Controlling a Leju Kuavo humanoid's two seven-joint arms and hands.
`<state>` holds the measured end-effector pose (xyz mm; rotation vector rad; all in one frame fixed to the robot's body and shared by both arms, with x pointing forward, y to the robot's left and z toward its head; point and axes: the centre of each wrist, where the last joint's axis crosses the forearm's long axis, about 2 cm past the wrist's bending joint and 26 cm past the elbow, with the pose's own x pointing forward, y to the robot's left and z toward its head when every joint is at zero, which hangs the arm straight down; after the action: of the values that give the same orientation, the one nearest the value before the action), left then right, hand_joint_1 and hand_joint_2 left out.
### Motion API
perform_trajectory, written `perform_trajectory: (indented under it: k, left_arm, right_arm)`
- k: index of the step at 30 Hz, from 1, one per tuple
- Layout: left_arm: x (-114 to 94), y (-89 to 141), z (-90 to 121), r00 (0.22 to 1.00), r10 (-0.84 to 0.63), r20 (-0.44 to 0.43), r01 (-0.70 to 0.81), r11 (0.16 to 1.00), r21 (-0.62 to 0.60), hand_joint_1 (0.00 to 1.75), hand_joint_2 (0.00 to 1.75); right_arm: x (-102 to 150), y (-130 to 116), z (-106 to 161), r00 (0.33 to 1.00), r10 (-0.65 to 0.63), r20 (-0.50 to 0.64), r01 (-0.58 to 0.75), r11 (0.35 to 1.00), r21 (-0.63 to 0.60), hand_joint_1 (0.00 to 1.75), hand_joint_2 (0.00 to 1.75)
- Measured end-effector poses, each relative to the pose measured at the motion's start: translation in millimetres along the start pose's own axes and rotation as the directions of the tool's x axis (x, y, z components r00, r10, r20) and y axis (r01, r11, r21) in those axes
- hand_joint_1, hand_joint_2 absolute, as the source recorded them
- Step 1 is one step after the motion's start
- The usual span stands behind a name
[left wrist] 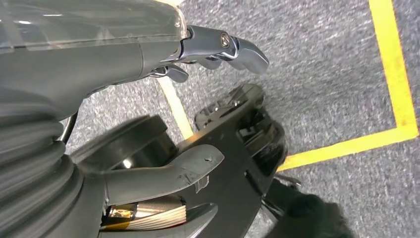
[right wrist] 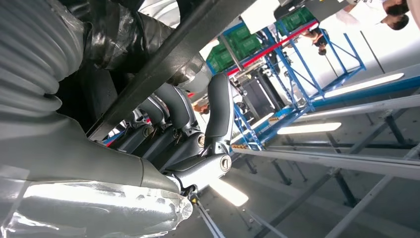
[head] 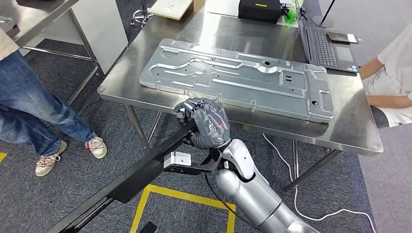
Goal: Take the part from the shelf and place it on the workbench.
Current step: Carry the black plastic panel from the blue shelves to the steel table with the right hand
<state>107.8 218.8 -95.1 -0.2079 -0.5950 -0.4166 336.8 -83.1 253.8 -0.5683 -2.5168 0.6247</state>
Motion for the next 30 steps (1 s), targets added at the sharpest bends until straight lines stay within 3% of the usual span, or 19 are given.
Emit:
perform_trajectory:
  k: [30]
  left_arm:
    - [-0.7,0.6,0.3,1.000,-0.022,0.008,0.022,1.000,-0.007,0.00,1.75]
  right_arm:
    - [0.9,-0.7,-2.5,1.000,0.009,0.012,-0.009,1.000,-0.012,1.75,1.75]
